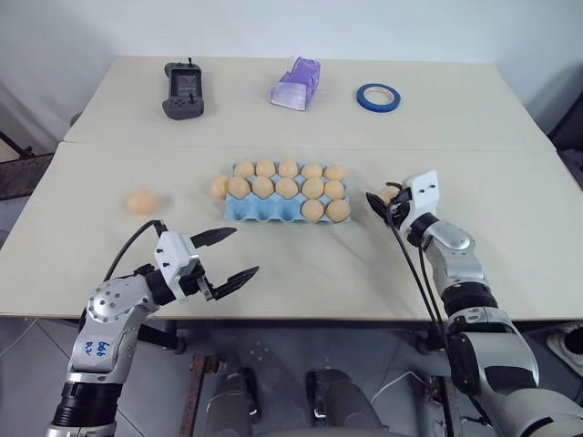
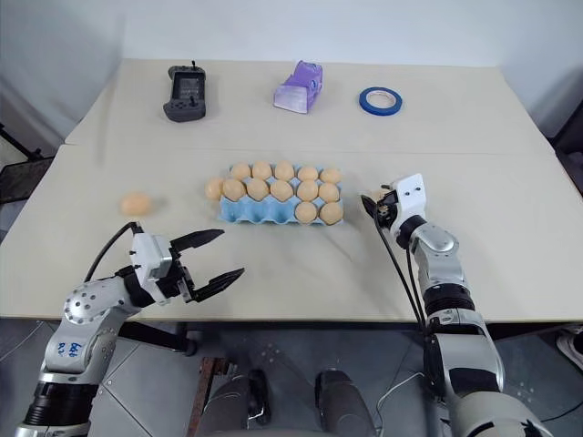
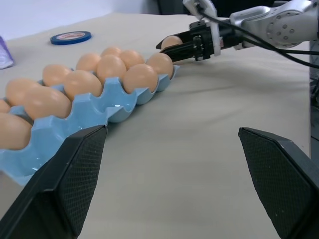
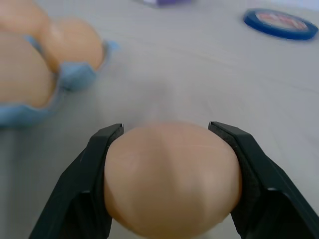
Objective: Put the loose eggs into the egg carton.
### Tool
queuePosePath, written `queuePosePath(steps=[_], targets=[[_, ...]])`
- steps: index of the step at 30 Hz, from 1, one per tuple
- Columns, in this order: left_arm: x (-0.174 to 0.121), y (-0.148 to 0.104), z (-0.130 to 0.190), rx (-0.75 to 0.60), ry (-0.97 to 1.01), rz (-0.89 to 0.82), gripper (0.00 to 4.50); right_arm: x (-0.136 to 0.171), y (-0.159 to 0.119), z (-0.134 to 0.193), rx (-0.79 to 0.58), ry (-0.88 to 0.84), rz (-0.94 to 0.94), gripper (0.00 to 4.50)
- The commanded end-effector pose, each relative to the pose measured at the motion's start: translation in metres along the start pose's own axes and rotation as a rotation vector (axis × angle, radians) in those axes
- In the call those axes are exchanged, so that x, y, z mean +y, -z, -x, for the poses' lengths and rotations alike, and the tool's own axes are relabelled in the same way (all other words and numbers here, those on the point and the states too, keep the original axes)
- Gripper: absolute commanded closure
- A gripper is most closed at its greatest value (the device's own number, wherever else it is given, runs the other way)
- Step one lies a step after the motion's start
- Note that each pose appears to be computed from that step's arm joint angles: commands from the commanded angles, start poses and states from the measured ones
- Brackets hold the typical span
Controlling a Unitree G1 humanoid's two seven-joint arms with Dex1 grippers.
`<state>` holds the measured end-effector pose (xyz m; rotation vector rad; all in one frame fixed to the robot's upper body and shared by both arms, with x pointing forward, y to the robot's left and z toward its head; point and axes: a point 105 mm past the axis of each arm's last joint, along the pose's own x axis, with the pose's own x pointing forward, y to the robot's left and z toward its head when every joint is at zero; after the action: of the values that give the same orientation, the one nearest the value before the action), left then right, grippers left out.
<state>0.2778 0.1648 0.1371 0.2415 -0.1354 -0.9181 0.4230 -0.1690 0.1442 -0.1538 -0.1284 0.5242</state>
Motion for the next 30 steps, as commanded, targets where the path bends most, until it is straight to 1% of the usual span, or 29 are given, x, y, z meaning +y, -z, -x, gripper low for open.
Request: queuePosePath(steps=[1, 3, 4, 6, 8, 11, 15, 17, 18, 21, 26, 29, 30], targets=[[0.010, -0.004, 0.018, 0.008, -0.086, -0.027, 0.00, 0.044, -0.049, -0.018, -0.135, -0.196, 0.038, 2.07], [0.014, 0.002, 0.028, 0.030, -0.129, -0.018, 0.00, 0.070, -0.058, -0.027, -0.138, -0.275, 0.042, 2.07], [0.017, 0.006, 0.035, 0.046, -0.155, -0.013, 0.00, 0.088, -0.062, -0.032, -0.140, -0.331, 0.055, 2.07], [0.020, 0.011, 0.044, 0.065, -0.189, -0.008, 0.00, 0.117, -0.065, -0.041, -0.126, -0.405, 0.061, 2.07], [0.021, 0.011, 0.049, 0.065, -0.213, -0.007, 0.00, 0.137, -0.064, -0.049, -0.113, -0.442, 0.072, 2.07], [0.021, 0.009, 0.050, 0.060, -0.228, -0.010, 0.00, 0.155, -0.056, -0.057, -0.080, -0.462, 0.102, 2.07], [0.018, 0.008, 0.050, 0.057, -0.238, -0.013, 0.00, 0.165, -0.049, -0.064, -0.053, -0.462, 0.104, 2.07], [0.017, 0.007, 0.050, 0.055, -0.242, -0.014, 0.00, 0.164, -0.050, -0.065, -0.057, -0.450, 0.085, 1.34], [0.017, 0.007, 0.051, 0.054, -0.247, -0.014, 0.00, 0.163, -0.052, -0.063, -0.067, -0.456, 0.076, 1.08], [0.016, 0.006, 0.053, 0.052, -0.262, -0.015, 0.00, 0.152, -0.054, -0.054, -0.075, -0.458, 0.083, 0.03], [0.016, 0.006, 0.051, 0.053, -0.258, -0.010, 0.00, 0.140, -0.061, -0.037, -0.110, -0.471, 0.086, 0.03], [0.017, 0.006, 0.050, 0.053, -0.253, -0.009, 0.00, 0.134, -0.073, -0.015, -0.194, -0.513, 0.082, 0.03], [0.018, 0.006, 0.050, 0.053, -0.254, -0.009, 0.00, 0.134, -0.076, -0.001, -0.243, -0.561, 0.079, 0.03]])
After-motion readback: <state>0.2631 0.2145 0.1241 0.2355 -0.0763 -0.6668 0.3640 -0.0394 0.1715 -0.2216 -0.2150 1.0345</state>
